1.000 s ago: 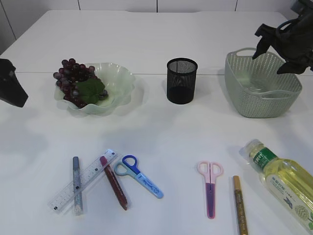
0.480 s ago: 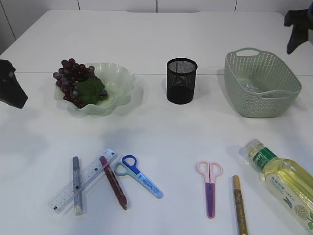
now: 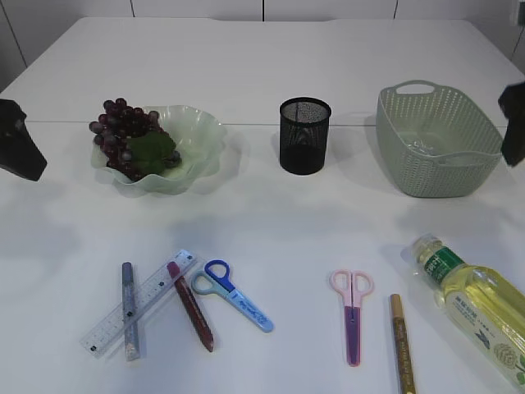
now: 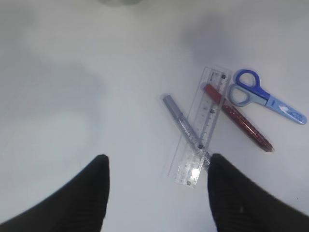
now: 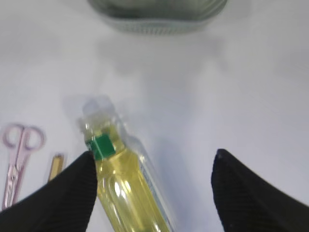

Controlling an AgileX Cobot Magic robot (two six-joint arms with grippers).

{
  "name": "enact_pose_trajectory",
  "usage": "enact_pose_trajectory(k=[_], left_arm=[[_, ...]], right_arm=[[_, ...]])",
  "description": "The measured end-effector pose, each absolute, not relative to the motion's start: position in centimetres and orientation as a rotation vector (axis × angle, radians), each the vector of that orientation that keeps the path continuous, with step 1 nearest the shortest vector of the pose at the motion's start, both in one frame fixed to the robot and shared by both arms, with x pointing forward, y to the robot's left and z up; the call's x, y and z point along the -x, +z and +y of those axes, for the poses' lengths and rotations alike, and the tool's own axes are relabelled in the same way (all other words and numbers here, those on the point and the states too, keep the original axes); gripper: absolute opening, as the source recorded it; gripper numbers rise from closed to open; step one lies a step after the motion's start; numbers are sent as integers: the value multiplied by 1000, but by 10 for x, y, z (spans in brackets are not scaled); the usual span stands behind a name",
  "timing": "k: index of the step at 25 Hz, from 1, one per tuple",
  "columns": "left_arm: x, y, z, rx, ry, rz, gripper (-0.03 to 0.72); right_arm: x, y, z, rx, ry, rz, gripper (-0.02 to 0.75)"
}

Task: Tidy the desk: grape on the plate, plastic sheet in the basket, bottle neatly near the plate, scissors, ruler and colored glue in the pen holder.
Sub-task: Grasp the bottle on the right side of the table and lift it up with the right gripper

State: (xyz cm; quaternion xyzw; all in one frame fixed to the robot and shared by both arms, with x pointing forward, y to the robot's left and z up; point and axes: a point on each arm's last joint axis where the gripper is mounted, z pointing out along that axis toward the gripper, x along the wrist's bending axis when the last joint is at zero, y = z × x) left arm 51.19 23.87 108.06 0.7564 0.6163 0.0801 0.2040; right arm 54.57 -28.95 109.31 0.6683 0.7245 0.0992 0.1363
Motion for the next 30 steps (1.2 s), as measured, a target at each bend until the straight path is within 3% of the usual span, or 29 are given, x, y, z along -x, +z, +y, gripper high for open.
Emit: enact_pose_trajectory(k=[11, 15, 20, 30], left_arm=[[-513, 1081, 239, -2103, 232, 1715, 459], [-513, 1081, 239, -2103, 232, 1715, 458], [-513, 1081, 239, -2102, 234, 1714, 457], [-513, 1081, 239, -2102, 237, 1714, 457]], right_arm=[[-503, 1015, -260, -1773, 32, 2494, 562], [-501, 1001, -260, -1696, 64, 2510, 571], [-503, 989, -260, -1639, 46, 2564, 654], [-521, 948, -256, -1629, -7, 2639, 659]])
